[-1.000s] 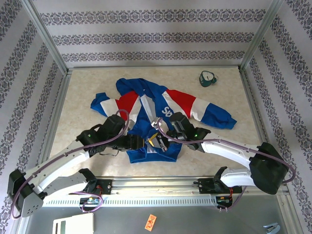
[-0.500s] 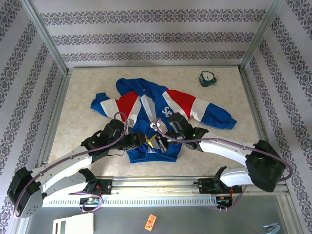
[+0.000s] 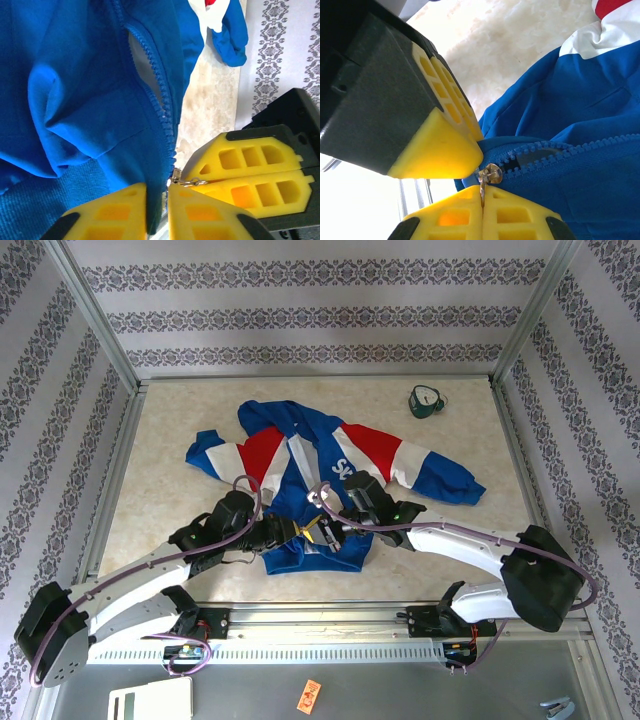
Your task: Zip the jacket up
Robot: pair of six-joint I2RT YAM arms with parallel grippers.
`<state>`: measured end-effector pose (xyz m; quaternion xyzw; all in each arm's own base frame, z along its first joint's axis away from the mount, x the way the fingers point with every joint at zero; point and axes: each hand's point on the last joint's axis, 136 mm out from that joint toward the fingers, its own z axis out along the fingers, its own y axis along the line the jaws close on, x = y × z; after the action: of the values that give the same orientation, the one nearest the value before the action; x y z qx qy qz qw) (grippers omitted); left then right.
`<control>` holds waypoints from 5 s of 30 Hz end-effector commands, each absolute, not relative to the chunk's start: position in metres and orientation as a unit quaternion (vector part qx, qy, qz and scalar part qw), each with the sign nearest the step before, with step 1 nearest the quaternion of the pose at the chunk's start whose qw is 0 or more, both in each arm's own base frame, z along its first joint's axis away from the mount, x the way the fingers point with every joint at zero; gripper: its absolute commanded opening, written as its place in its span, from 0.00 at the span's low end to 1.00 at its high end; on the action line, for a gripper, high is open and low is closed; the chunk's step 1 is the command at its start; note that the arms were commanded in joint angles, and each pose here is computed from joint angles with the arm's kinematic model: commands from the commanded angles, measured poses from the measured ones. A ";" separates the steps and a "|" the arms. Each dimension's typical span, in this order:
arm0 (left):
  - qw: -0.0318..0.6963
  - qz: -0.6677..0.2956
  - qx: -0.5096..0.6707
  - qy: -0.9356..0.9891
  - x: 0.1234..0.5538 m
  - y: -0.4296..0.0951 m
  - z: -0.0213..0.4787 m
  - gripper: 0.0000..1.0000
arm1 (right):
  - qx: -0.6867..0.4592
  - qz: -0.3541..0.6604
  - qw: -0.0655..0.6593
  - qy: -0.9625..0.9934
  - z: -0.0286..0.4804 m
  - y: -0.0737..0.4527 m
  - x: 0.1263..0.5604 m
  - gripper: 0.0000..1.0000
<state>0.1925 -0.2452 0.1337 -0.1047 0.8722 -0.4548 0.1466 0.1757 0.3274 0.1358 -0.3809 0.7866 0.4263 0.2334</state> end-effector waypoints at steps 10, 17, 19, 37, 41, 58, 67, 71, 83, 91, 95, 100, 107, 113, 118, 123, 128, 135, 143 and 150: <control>0.152 -0.427 -0.065 0.889 0.182 -0.236 0.139 0.00 | -0.372 0.385 0.249 0.807 0.138 0.329 0.193 0.00; 0.133 -0.417 -0.034 0.898 0.172 -0.240 0.139 0.00 | -0.370 0.360 0.245 0.820 0.133 0.332 0.206 0.00; 0.131 -0.410 -0.028 0.902 0.170 -0.240 0.139 0.00 | -0.365 0.348 0.250 0.826 0.131 0.331 0.211 0.00; 0.124 -0.381 0.009 0.916 0.158 -0.232 0.145 0.00 | -0.326 0.313 0.293 0.842 0.140 0.317 0.234 0.00; 0.141 -0.391 0.011 0.910 0.164 -0.235 0.149 0.00 | -0.385 0.394 0.263 0.792 0.153 0.339 0.205 0.00; 0.215 -0.448 -0.096 0.862 0.186 -0.224 0.154 0.39 | -0.408 0.460 0.202 0.762 0.142 0.356 0.172 0.00; 0.210 -0.469 -0.090 0.853 0.189 -0.235 0.142 0.33 | -0.401 0.460 0.200 0.767 0.139 0.356 0.174 0.00; 0.219 -0.480 -0.090 0.845 0.191 -0.236 0.143 0.25 | -0.398 0.462 0.199 0.767 0.140 0.356 0.174 0.00; 0.204 -0.451 -0.082 0.865 0.181 -0.227 0.130 0.00 | -0.377 0.412 0.222 0.799 0.137 0.349 0.193 0.00; 0.179 -0.433 -0.051 0.882 0.169 -0.226 0.132 0.00 | -0.351 0.335 0.256 0.836 0.131 0.337 0.222 0.00; 0.173 -0.419 -0.036 0.891 0.165 -0.224 0.135 0.00 | -0.346 0.306 0.275 0.843 0.134 0.333 0.233 0.00; 0.175 -0.411 -0.025 0.895 0.163 -0.222 0.140 0.00 | -0.351 0.285 0.298 0.841 0.141 0.332 0.245 0.00; 0.180 -0.379 -0.017 0.907 0.160 -0.210 0.146 0.00 | -0.337 0.274 0.318 0.843 0.151 0.323 0.269 0.00; 0.187 -0.355 -0.026 0.916 0.156 -0.194 0.152 0.00 | -0.314 0.256 0.342 0.848 0.161 0.305 0.298 0.00; 0.199 -0.339 -0.029 0.919 0.155 -0.182 0.162 0.00 | -0.297 0.242 0.360 0.851 0.168 0.287 0.319 0.00; 0.203 -0.313 -0.045 0.927 0.156 -0.166 0.167 0.00 | -0.278 0.229 0.374 0.855 0.176 0.267 0.338 0.00; 0.209 -0.298 -0.057 0.929 0.161 -0.154 0.173 0.00 | -0.260 0.216 0.382 0.860 0.179 0.248 0.347 0.00; 0.212 -0.288 -0.065 0.932 0.175 -0.145 0.182 0.00 | -0.244 0.199 0.394 0.864 0.186 0.223 0.353 0.00; 0.218 -0.302 -0.065 0.926 0.211 -0.141 0.196 0.00 | -0.215 0.172 0.418 0.866 0.203 0.196 0.361 0.00; 0.223 -0.313 -0.053 0.922 0.252 -0.140 0.205 0.00 | -0.208 0.181 0.420 0.864 0.211 0.196 0.361 0.00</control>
<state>0.2384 -0.1426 0.1917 -0.0804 0.9258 -0.3079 0.2042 0.3492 0.2124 0.1915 -0.2293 0.8665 0.2105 0.3903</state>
